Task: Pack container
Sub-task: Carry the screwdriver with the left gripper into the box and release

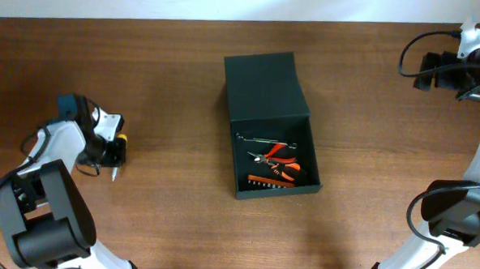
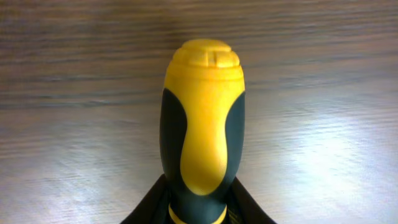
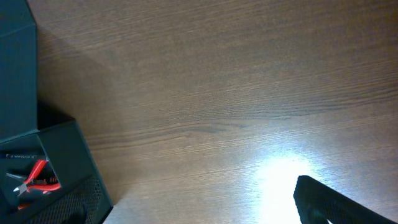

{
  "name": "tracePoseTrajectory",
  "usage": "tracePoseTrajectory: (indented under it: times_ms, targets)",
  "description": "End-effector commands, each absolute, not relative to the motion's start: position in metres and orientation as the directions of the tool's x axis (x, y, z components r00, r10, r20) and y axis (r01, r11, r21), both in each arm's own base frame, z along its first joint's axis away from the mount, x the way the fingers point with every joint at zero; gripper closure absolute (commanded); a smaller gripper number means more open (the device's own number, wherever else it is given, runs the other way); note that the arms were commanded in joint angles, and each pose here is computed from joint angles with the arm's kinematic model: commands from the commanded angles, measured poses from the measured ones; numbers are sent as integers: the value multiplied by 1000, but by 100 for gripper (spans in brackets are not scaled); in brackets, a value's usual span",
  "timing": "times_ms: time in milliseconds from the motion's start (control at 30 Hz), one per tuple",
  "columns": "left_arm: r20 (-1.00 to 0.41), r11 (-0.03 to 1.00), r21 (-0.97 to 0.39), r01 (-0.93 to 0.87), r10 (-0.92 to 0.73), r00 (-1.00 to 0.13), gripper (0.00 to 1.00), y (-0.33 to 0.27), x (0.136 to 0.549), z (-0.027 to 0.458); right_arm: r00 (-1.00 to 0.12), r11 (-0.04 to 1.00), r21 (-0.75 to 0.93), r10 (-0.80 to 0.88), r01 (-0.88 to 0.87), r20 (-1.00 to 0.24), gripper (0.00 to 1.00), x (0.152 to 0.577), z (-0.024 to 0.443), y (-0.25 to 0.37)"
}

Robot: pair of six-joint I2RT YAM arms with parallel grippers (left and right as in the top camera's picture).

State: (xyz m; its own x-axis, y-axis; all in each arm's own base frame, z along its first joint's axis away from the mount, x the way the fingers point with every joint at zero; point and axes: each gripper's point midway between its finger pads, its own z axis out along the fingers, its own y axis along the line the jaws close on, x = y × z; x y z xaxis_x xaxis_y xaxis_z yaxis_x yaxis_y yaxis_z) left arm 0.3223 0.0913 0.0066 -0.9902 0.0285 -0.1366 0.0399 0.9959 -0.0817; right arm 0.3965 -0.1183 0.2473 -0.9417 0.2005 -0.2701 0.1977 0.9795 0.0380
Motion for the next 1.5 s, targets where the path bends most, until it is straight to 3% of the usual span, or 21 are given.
tracePoseTrajectory:
  times_ms: [0, 100, 267, 467, 500, 833, 1167, 1200, 1300, 1467]
  targets:
    - [-280, 975, -176, 132, 79, -957, 98, 55, 372, 71, -942, 978, 39, 209, 206, -264, 1, 396, 246, -119]
    - [-332, 954, -141, 264, 206, -921, 98, 20, 390, 119, -942, 978, 38, 209, 206, -262, 1, 395, 246, -119]
    - [-419, 830, -35, 557, 493, -762, 98, -73, 405, 188, -945, 976, 40, 215, 212, -247, 1, 391, 245, -120]
    - [-455, 562, 107, 820, 761, -462, 98, -190, 382, 218, -922, 954, 60, 301, 295, -243, 1, 380, 246, -146]
    - [-443, 501, 126, 856, 801, -403, 98, -215, 370, 216, -909, 941, 87, 340, 328, -241, 1, 376, 246, -154]
    - [-310, 258, 96, 961, 926, -217, 98, -283, 331, 155, -856, 891, 153, 454, 428, -247, 1, 359, 247, -191]
    - [-120, 256, -53, 965, 958, -261, 98, -281, 330, 53, -858, 892, 152, 452, 426, -246, 1, 359, 247, -191]
    - [-111, 258, -60, 964, 958, -263, 92, -280, 330, 48, -858, 892, 152, 452, 426, -246, 1, 359, 247, -191]
    - [-92, 260, -74, 963, 960, -266, 54, -278, 328, 40, -858, 892, 153, 451, 426, -246, 1, 359, 247, -191]
    - [-88, 282, -74, 956, 953, -288, 38, -278, 330, 46, -857, 890, 186, 452, 416, -248, 1, 362, 248, -186]
